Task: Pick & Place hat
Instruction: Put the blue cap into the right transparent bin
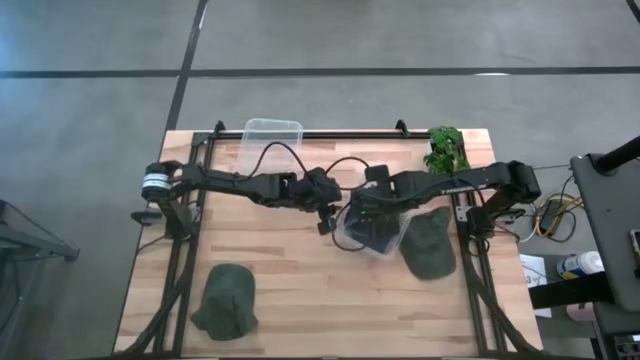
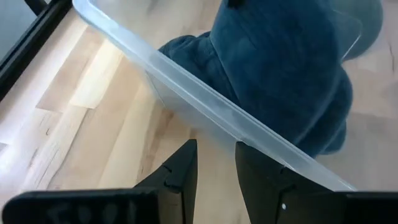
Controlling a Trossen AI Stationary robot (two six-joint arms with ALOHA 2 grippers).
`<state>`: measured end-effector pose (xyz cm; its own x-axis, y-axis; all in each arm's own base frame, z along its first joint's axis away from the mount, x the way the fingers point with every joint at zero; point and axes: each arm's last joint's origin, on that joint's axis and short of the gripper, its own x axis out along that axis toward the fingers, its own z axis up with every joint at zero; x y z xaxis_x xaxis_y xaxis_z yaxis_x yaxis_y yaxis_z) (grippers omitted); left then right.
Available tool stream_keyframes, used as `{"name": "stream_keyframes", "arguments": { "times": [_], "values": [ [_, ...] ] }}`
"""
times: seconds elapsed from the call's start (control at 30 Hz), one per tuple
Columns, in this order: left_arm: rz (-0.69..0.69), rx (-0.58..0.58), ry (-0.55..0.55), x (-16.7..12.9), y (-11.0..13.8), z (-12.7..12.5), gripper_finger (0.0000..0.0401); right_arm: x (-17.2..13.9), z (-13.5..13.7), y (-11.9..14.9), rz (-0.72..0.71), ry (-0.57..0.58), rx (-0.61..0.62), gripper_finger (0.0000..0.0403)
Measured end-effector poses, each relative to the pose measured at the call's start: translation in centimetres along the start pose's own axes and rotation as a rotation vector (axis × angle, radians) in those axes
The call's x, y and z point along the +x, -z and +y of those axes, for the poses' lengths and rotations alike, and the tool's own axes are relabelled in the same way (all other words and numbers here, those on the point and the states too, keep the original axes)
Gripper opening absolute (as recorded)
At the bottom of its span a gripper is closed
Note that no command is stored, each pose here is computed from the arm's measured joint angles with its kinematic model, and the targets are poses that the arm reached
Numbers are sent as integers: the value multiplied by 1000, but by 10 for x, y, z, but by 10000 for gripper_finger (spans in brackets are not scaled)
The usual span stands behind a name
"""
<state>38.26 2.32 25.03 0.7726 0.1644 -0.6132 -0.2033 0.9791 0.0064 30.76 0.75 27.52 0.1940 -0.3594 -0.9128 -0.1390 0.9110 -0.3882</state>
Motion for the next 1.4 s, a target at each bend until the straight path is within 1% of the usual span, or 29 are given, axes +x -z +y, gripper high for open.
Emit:
{"name": "stream_keyframes", "arguments": {
  "times": [0.07, 0.2, 0.33, 0.43, 0.53, 0.73, 0.93, 1.07, 1.23, 1.3, 1.4],
  "values": [
    [-10, -11, -2, 0, -1, -3, 106, -4, -2, -3, -28, -24, 17, 61],
    [-39, -50, -4, -1, -3, -7, 106, -11, -1, -7, -71, -153, 43, 112],
    [-54, -65, -9, -1, -5, -7, 106, -21, 3, -6, -57, -273, 64, 164],
    [-69, -67, -44, -2, -6, -6, 106, -31, 9, -3, -37, -302, 39, 194],
    [-84, -59, -61, -2, -7, -5, 106, -41, 14, 1, -26, -308, 42, 214],
    [-96, -50, -60, -3, -10, -6, 106, -54, 26, 3, -48, -323, 106, 239],
    [-118, -46, -58, -6, -18, -6, 106, -49, 49, -9, -100, -337, 82, 256],
    [-127, -48, -57, -8, -22, -6, 106, -54, 68, -9, -94, -350, 64, 258],
    [-130, -48, -57, -8, -24, -6, 106, -60, 88, -8, -109, -364, 79, 253],
    [-126, -50, -57, -8, -23, -6, 106, -57, 94, -11, -150, -375, 97, 250],
    [-123, -52, -58, -8, -23, -6, 106, -46, 100, -13, -171, -392, 134, 247]
  ]
}}
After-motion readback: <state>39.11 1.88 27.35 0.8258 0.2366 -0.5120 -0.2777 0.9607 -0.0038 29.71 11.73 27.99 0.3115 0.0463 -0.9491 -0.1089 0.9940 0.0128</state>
